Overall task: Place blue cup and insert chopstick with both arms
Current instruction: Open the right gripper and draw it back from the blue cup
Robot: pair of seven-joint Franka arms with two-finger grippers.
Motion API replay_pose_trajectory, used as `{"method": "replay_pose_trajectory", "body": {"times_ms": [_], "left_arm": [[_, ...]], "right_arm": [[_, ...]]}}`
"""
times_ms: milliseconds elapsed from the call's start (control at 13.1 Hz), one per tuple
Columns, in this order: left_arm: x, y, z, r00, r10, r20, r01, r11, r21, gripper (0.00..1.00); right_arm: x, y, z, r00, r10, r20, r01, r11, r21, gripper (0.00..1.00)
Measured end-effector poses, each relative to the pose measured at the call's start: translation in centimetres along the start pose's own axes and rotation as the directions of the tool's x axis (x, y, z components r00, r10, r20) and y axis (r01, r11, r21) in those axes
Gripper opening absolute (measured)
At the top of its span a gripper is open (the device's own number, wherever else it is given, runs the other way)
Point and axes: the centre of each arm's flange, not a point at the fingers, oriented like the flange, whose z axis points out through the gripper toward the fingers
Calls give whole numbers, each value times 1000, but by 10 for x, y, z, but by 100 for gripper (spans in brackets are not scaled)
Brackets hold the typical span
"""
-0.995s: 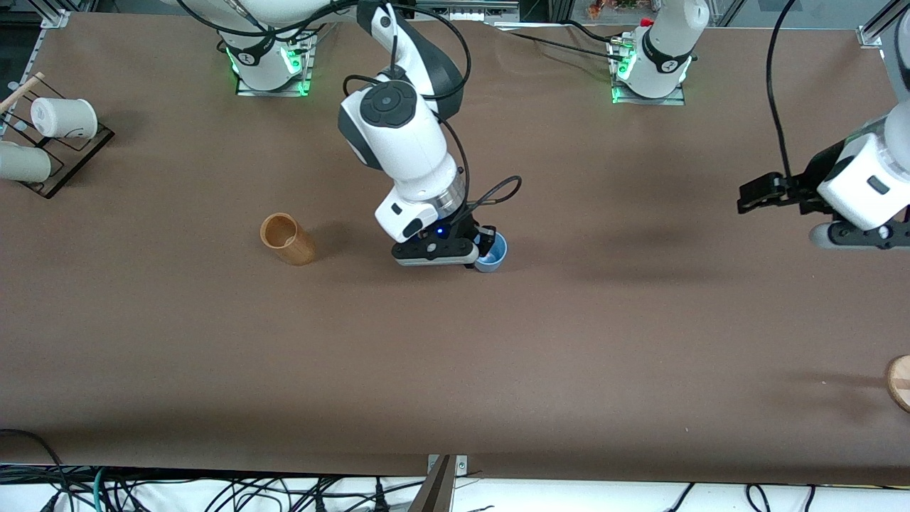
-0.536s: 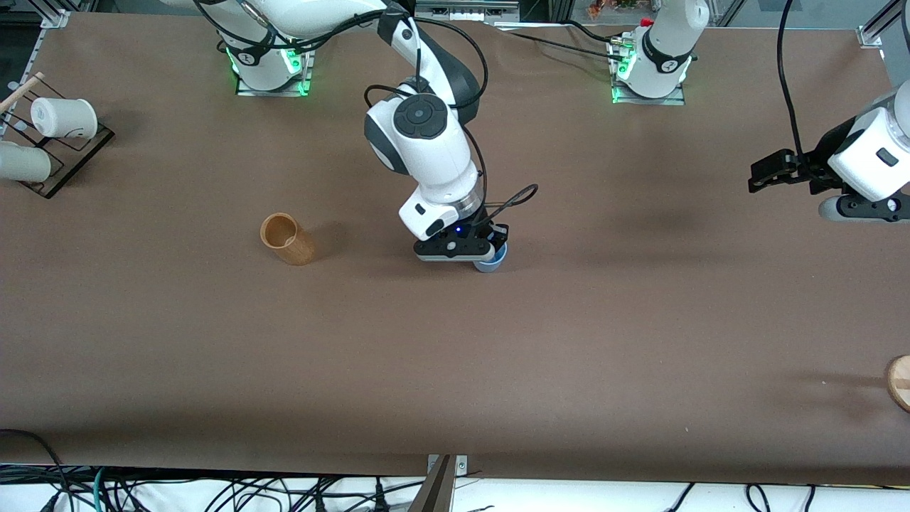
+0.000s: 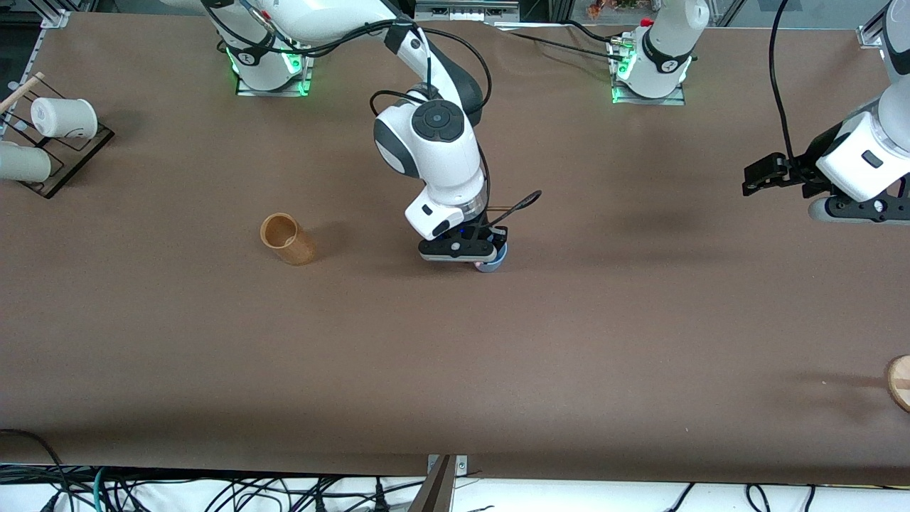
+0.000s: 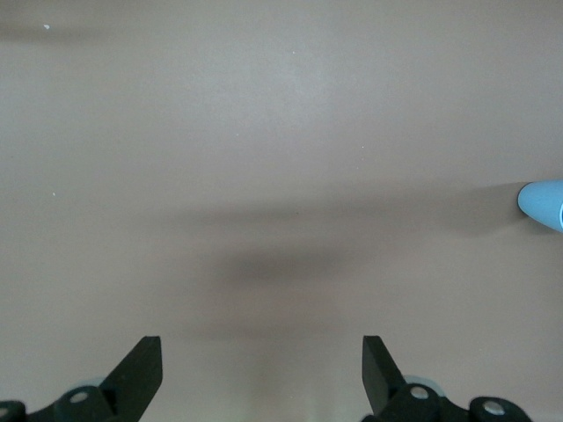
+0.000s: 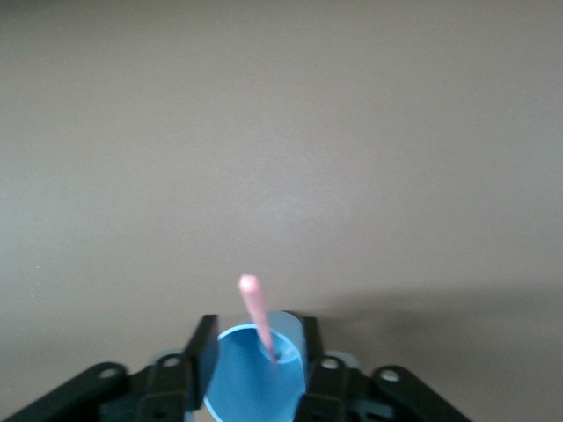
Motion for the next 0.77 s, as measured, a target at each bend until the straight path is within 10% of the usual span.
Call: {"method": "replay_pose_trajectory", "body": {"times_ms": [383, 765], "left_arm": [[3, 12, 3, 1000, 24, -3, -24, 1000, 1, 100], [5, 13, 5, 1000, 27, -2, -27, 1000, 0, 100]], "right_arm": [[34, 40, -91, 998, 10, 61, -1, 990, -144, 100], [104, 158, -171, 979, -108, 171, 147, 960, -240, 100]]}}
